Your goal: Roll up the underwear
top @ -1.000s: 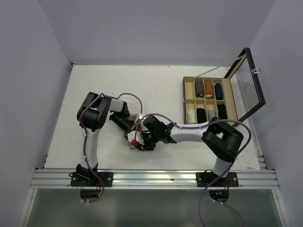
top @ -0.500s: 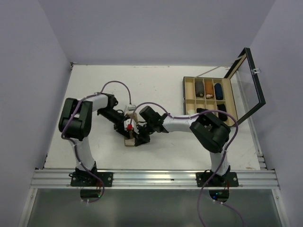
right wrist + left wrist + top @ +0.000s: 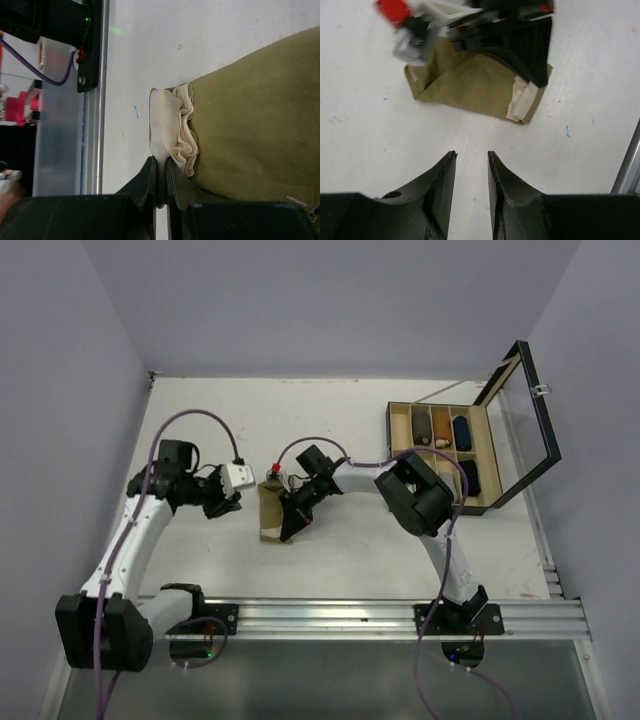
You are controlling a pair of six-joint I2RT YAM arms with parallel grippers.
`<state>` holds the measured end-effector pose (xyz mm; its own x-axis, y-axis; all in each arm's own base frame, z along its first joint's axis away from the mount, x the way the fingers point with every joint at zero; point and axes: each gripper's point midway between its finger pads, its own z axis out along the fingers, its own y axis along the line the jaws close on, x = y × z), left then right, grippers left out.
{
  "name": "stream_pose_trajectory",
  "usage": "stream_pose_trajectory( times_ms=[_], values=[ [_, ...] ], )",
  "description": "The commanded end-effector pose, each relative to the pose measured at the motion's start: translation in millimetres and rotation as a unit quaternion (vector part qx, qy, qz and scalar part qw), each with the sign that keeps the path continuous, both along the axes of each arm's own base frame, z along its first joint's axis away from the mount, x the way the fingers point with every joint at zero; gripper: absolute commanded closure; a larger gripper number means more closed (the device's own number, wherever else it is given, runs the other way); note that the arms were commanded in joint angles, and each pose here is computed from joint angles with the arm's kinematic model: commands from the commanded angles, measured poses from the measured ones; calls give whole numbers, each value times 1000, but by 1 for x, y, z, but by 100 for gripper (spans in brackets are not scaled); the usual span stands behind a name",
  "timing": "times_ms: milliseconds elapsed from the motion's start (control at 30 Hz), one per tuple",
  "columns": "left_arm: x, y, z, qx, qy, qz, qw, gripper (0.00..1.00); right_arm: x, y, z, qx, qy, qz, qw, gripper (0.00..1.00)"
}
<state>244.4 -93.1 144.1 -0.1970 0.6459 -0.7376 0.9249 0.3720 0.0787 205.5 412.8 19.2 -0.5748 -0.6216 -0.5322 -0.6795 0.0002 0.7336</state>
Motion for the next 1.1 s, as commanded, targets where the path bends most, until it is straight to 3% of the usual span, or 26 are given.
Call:
stream_pose_trajectory(
  times_ms=[0, 167, 367, 600, 867, 967, 1000, 1067],
  values=[
    [-2, -3, -38, 88, -79, -43, 992, 64, -6, -14, -33, -83, 85, -23, 993, 100],
    [-21, -42, -63, 111, -120, -135, 977, 64, 2, -18, -46, -88, 106, -32, 990, 100],
    [-35, -69, -95, 123, -119, -210, 963, 64, 4, -18, -58, -104, 125, -32, 986, 100],
    [-35, -89, -104, 125, -133, -234, 955, 61, 1, -23, -68, -125, 141, -33, 982, 100],
    [-36, -85, -136, 161, -110, -227, 954, 61, 0, -28, -72, -132, 157, -34, 978, 100],
    [-43, -82, -145, 171, -95, -231, 953, 72, 4, -27, -68, -129, 159, -38, 978, 100],
    [-48, -79, -151, 182, -79, -234, 952, 85, 4, -27, -65, -131, 162, -39, 977, 100],
    [-52, -76, -154, 189, -55, -232, 953, 100, 12, -24, -48, -122, 150, -43, 980, 97]
  ],
)
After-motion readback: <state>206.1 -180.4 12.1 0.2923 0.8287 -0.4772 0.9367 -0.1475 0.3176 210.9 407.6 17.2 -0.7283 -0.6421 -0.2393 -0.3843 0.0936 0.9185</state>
